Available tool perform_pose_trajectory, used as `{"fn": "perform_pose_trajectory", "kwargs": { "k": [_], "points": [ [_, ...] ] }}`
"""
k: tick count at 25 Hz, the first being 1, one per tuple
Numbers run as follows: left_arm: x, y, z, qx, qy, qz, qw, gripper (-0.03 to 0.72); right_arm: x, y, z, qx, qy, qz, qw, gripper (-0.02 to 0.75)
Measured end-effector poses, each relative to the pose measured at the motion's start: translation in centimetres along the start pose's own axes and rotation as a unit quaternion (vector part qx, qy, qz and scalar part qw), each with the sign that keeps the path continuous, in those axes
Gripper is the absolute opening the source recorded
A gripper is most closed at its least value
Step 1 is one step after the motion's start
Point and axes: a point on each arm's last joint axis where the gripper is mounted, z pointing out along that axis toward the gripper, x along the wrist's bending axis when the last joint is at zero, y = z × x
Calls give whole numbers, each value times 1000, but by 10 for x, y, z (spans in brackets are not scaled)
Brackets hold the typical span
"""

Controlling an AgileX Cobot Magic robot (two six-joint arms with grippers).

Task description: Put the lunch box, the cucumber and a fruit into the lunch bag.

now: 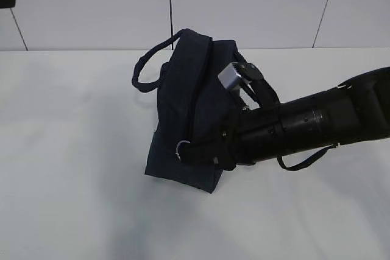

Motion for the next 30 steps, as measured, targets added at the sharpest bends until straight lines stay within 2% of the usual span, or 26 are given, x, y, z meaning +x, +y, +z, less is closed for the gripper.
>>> {"fn": "perform_pose_trajectory", "kwargs": {
  "k": [13, 20, 25, 30],
  "points": [
    [0, -2, 0, 12, -2, 0, 1000, 362, 23, 31, -23, -37, -9, -41, 998, 7],
    [-1, -6, 1, 25, -5, -1, 1000, 362, 24, 56, -32, -65, -47, -67, 995, 7],
    [0, -24, 11, 54, -10, -14, 998, 362, 19, 69, -35, -80, -88, -77, 990, 7],
    [2, -38, 22, 52, -8, -30, 998, 362, 17, 72, -36, -83, -103, -78, 988, 7]
  ]
}}
